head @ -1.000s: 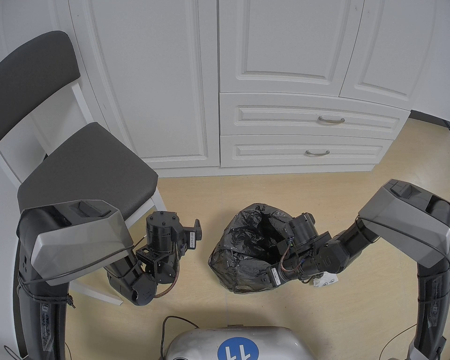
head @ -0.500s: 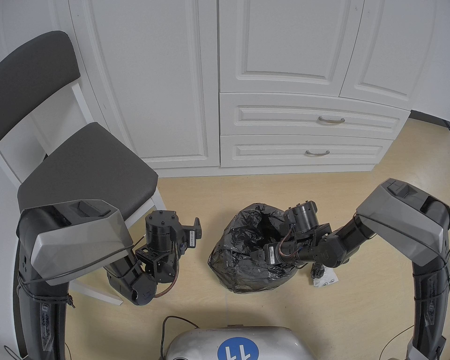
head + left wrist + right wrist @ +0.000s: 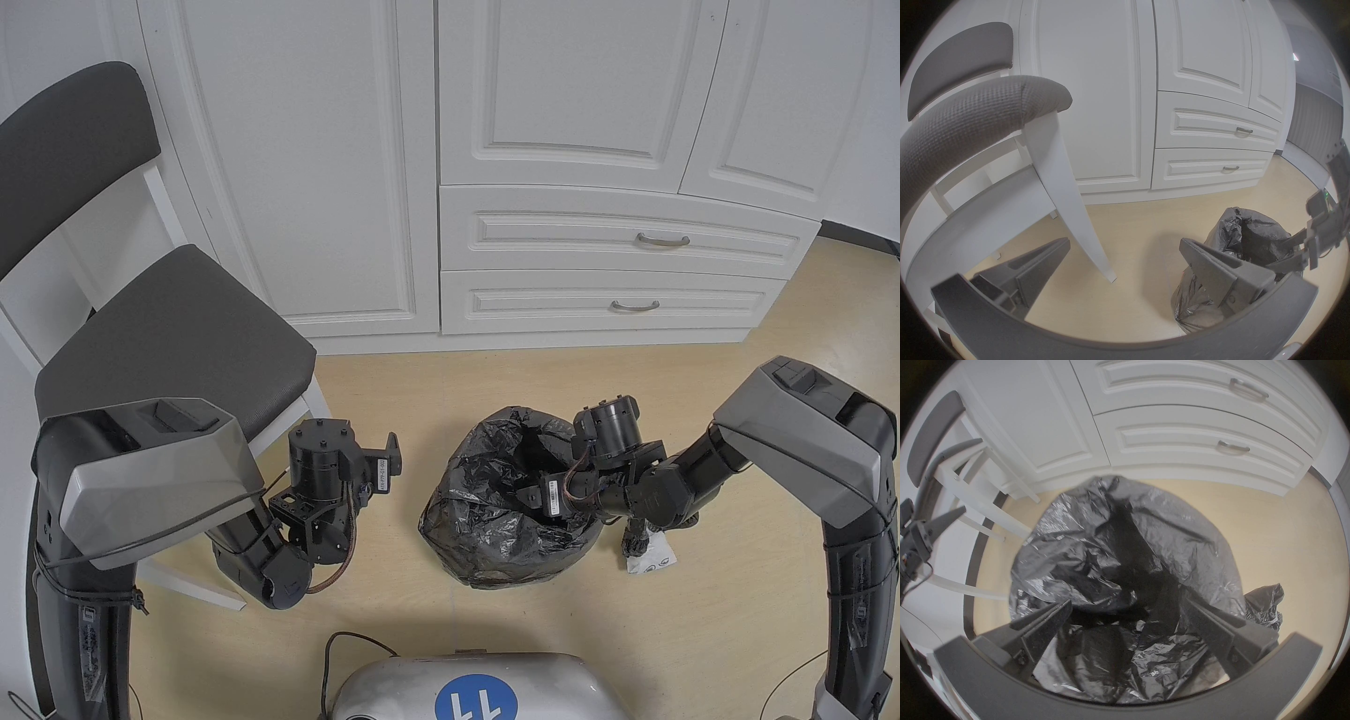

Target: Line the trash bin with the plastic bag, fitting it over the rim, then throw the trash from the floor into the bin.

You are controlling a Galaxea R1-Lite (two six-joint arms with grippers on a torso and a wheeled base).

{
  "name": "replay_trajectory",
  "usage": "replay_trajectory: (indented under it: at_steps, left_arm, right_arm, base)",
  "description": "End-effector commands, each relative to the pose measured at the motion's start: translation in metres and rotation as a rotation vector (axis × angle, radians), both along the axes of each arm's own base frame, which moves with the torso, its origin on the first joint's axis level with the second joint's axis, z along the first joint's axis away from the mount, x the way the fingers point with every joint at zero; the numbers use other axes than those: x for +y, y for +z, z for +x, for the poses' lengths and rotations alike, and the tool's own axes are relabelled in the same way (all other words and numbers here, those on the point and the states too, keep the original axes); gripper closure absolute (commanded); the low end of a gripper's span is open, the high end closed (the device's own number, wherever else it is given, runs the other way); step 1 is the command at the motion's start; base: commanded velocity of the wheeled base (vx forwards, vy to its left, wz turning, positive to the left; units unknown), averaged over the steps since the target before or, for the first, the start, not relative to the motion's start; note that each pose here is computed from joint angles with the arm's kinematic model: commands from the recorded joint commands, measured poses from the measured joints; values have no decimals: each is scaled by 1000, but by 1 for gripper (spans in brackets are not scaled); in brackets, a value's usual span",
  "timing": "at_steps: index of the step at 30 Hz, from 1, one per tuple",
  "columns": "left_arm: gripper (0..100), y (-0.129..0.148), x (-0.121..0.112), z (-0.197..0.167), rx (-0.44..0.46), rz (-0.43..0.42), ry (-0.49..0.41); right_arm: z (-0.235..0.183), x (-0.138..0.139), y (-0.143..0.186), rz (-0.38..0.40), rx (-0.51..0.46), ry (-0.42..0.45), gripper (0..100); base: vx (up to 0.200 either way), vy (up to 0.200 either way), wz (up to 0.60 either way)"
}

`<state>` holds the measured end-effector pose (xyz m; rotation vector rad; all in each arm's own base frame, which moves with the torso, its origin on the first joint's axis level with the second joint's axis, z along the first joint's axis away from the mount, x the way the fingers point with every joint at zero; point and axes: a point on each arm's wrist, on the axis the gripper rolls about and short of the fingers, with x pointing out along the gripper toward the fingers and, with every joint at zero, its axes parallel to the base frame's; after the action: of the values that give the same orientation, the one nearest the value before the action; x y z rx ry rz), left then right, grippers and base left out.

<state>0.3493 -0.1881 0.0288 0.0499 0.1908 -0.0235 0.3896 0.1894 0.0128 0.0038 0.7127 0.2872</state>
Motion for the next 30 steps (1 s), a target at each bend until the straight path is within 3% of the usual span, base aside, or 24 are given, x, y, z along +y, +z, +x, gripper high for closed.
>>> replay_trajectory:
  at_steps: [1, 5, 8, 10, 13, 15, 18, 22, 25, 30]
  left_arm:
    - [0, 2, 3, 0, -2, -2, 6]
    - [0, 14, 8, -8, -8, -8, 8]
    - [0, 17, 9, -11, -8, -8, 8]
    - [0, 28, 17, -33, 9, 0, -13]
    - [0, 37, 17, -55, 17, 1, -68]
    - [0, 52, 15, -82, 16, -19, -181]
    - [0, 66, 15, -103, 5, -42, -281]
    - [0, 75, 18, -112, -9, -60, -338]
    - [0, 78, 23, -116, -16, -78, -332]
    - [0, 76, 32, -128, -26, -136, -323]
  right_arm:
    - [-11, 6, 18, 39, -13, 32, 0]
    - [-26, 21, 39, 127, -14, 61, 0]
    - [-29, 20, 45, 131, -27, 63, 0]
    - [-57, 4, 85, 129, -89, 88, 0]
    - [-75, -14, 110, 84, -151, 123, 0]
    - [-93, -41, 126, 4, -208, 139, 0]
    - [-107, -68, 133, -92, -244, 142, 0]
    - [-111, -95, 138, -167, -267, 106, 0]
    - [-106, -110, 131, -189, -207, 52, 0]
    - [-81, -125, 84, -193, 30, -64, 0]
  base:
    - [0, 0, 0]
    - [0, 0, 0]
    - [0, 0, 0]
    - [0, 0, 0]
    - [0, 0, 0]
    - [0, 0, 0]
    - [0, 0, 0]
    - [0, 0, 0]
    - [0, 0, 0]
    - [0, 0, 0]
